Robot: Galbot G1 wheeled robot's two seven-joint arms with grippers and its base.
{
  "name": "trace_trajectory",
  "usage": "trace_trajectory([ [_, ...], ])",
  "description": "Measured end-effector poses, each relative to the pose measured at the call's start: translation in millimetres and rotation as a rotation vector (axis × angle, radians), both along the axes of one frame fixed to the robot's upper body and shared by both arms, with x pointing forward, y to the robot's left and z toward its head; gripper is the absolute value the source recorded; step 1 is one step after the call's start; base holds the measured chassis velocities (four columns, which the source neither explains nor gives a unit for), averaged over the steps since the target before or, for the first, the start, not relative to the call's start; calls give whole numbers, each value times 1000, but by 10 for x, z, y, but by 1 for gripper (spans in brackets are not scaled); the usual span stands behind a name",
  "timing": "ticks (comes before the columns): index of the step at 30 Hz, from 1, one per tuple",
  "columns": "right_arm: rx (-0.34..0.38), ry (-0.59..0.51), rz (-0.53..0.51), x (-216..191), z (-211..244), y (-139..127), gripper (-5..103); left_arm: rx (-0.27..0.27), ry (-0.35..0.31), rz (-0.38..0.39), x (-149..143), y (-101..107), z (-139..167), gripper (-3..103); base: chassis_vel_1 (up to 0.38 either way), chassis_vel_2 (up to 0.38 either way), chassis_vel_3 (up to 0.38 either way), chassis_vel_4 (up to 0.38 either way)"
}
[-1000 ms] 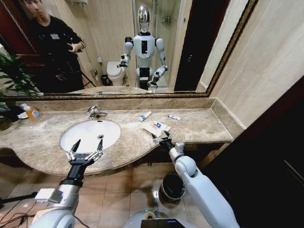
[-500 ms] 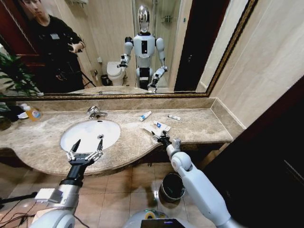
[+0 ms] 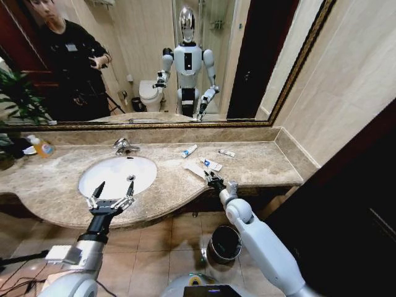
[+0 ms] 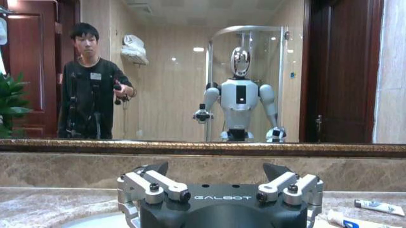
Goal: Pick up the trash from the sink and place it in the trash bin.
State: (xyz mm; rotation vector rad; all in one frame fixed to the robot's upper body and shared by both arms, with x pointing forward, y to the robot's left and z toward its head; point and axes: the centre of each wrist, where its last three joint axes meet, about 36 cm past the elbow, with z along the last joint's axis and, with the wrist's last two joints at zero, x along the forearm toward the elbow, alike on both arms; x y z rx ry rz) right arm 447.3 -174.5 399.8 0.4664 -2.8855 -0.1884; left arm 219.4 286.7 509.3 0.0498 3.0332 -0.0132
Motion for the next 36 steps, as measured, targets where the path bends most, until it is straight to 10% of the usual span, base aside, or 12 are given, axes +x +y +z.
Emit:
trace_trajectory([
  [36,-20,-15,-105,-1778,706,-444,0,0,0,0,0,0,0,100,0,0,0,0],
])
